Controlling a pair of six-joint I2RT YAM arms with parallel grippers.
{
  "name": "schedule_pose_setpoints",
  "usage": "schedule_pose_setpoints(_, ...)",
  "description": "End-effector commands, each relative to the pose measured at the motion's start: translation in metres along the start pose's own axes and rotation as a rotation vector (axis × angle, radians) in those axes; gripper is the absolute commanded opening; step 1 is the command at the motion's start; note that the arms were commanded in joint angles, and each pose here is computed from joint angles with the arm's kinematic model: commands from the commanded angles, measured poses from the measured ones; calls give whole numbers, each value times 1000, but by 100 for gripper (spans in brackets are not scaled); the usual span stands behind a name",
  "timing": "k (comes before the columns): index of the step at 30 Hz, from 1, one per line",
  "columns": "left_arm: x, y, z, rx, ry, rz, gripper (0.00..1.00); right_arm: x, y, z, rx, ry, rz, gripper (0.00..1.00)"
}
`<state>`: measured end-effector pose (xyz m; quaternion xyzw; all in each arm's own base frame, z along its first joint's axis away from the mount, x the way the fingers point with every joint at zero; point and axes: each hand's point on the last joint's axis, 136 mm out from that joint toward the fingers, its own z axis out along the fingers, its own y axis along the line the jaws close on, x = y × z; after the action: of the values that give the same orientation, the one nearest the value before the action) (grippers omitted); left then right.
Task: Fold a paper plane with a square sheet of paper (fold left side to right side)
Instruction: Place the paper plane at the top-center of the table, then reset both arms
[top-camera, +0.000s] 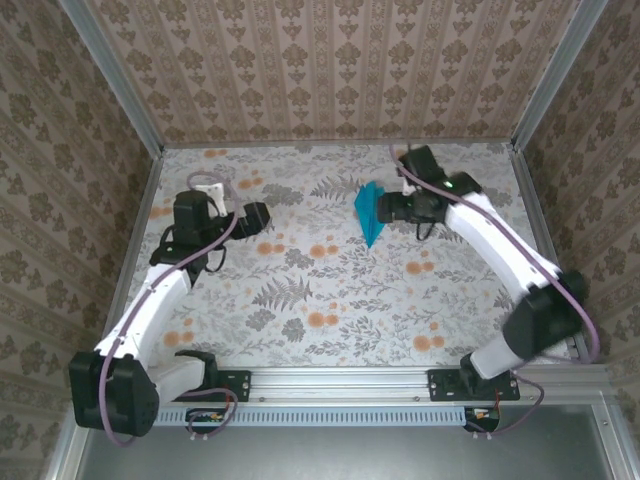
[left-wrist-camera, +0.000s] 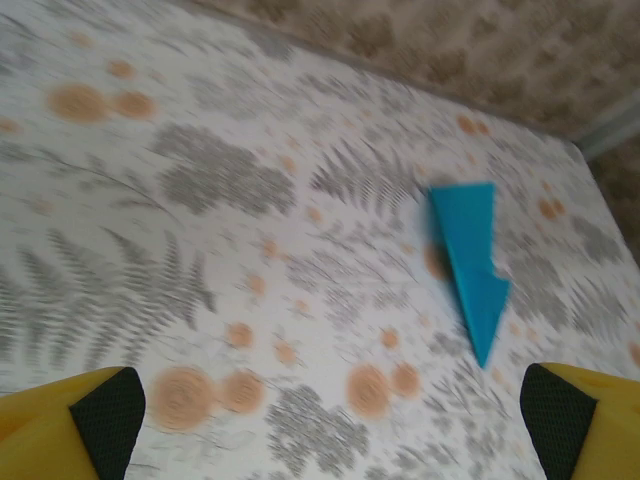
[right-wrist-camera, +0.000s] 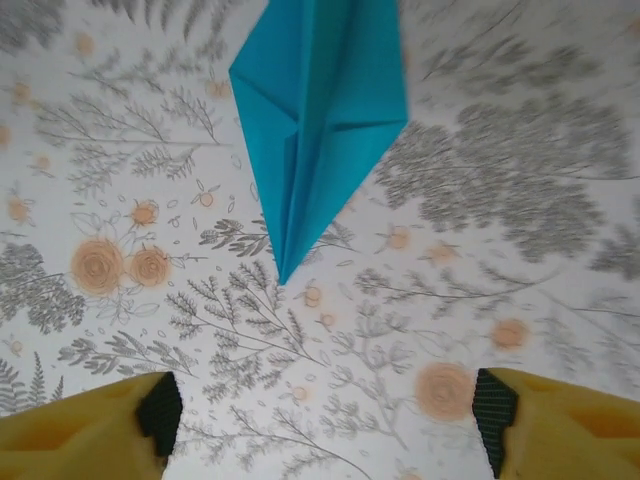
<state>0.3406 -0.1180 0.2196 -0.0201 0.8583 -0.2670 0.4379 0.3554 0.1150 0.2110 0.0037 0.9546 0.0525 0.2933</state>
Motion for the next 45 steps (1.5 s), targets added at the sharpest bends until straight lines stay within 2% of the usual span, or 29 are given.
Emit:
schedule_pose_setpoints(1,-33,30,-19,-188,-162,91,100,-4,-49,-15,150,-201,52,99)
schedule_pose_setpoints(6,-32,87,-30,-472,-308,249,100,12,-112,-22,282,-437,125,100)
schedule_pose_setpoints(8,-23,107,-30,-550,-309,305,100,21,-130,-17,333,-519,111,100)
schedule_pose_setpoints(10,-12,129,-26,-603,-264,315,100,32,-146,-7,375,-590,121,100)
schedule_pose_setpoints(13,3,146,-11,-600,-206,348,99,41,-161,15,376,-624,157,100)
schedule_pose_setpoints(16,14,158,3,-577,-208,379,99,39,-163,38,348,-634,153,100)
schedule_pose_setpoints(23,16,151,25,-439,-288,462,100,15,-145,69,246,-695,37,100)
schedule_pose_setpoints(27,30,154,43,-362,-305,476,100,26,-138,101,194,-659,-7,100)
schedule_pose_setpoints(28,30,153,48,-347,-324,501,100,23,-136,102,190,-669,-17,100)
schedule_pose_setpoints(31,36,150,53,-308,-262,498,100,21,-138,105,176,-638,0,100)
schedule_pose_setpoints(33,31,158,59,-340,-217,465,100,22,-139,105,177,-635,0,100)
schedule_pose_setpoints(34,26,168,55,-391,-232,429,100,22,-139,104,176,-634,0,100)
schedule_pose_setpoints(45,27,168,56,-404,-230,438,100,23,-138,105,175,-632,-5,100)
